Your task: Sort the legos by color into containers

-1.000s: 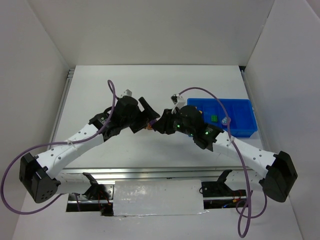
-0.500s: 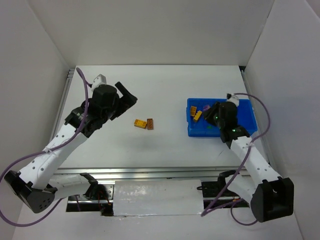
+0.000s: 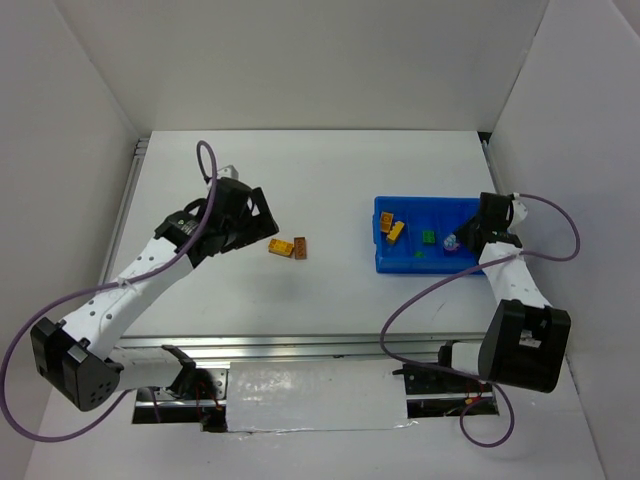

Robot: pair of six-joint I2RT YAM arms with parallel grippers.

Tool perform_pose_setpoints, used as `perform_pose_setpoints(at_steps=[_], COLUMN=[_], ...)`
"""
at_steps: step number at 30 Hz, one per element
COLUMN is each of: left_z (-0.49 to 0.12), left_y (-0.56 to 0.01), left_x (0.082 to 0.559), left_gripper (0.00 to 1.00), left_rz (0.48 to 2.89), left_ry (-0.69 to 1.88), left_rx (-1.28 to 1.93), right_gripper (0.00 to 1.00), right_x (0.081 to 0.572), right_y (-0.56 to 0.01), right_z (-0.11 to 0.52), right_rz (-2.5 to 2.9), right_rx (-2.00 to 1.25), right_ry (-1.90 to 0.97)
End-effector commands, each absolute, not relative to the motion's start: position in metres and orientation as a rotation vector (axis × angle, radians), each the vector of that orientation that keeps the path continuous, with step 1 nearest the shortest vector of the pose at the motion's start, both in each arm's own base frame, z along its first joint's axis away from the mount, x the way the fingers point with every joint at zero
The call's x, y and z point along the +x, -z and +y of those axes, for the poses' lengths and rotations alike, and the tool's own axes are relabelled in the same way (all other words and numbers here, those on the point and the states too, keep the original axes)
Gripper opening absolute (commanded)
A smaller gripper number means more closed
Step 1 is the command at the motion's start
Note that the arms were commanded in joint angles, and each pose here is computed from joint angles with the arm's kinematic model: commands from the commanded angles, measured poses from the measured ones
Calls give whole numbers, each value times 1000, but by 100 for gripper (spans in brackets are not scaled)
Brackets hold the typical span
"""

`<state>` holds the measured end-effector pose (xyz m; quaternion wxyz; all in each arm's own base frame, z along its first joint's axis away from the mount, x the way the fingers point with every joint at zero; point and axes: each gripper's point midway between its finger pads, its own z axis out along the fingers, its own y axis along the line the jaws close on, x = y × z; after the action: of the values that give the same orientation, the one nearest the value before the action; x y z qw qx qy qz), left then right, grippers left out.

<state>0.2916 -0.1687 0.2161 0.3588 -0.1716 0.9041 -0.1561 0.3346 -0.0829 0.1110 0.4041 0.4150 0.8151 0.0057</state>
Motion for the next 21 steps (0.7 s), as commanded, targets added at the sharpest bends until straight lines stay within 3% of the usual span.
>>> perform_pose_setpoints(at_steps=[1, 10, 12, 13, 14, 17, 21], left_z=[-171, -176, -178, -181, -185, -187, -186], left_y=[-217, -211, -208, -211, -209, -206, -202], left_x=[290, 290, 288, 291, 288, 289, 294], left_gripper=[100, 100, 100, 100, 100, 100, 100], left_rz=[2340, 2347, 2355, 2341, 2352, 2362, 2365], left_ry=[420, 446, 452, 473, 500, 498, 466], left_rx=[-360, -328, -309, -292, -265, -247, -212], right_gripper=[2, 17, 33, 45, 66, 83, 90], right_x=[344, 351, 352, 353, 354, 354, 350], right_y=[-130, -122, -119, -119, -120, -125, -146], right_z=[-86, -78, -78, -78, -77, -73, -68], right_rz=[2035, 2084, 2094, 2097, 2095, 2089, 2043], right_rx=[1022, 995, 999, 997, 992, 973, 932], right_ry=[-28, -75, -71, -73, -81, -107, -127])
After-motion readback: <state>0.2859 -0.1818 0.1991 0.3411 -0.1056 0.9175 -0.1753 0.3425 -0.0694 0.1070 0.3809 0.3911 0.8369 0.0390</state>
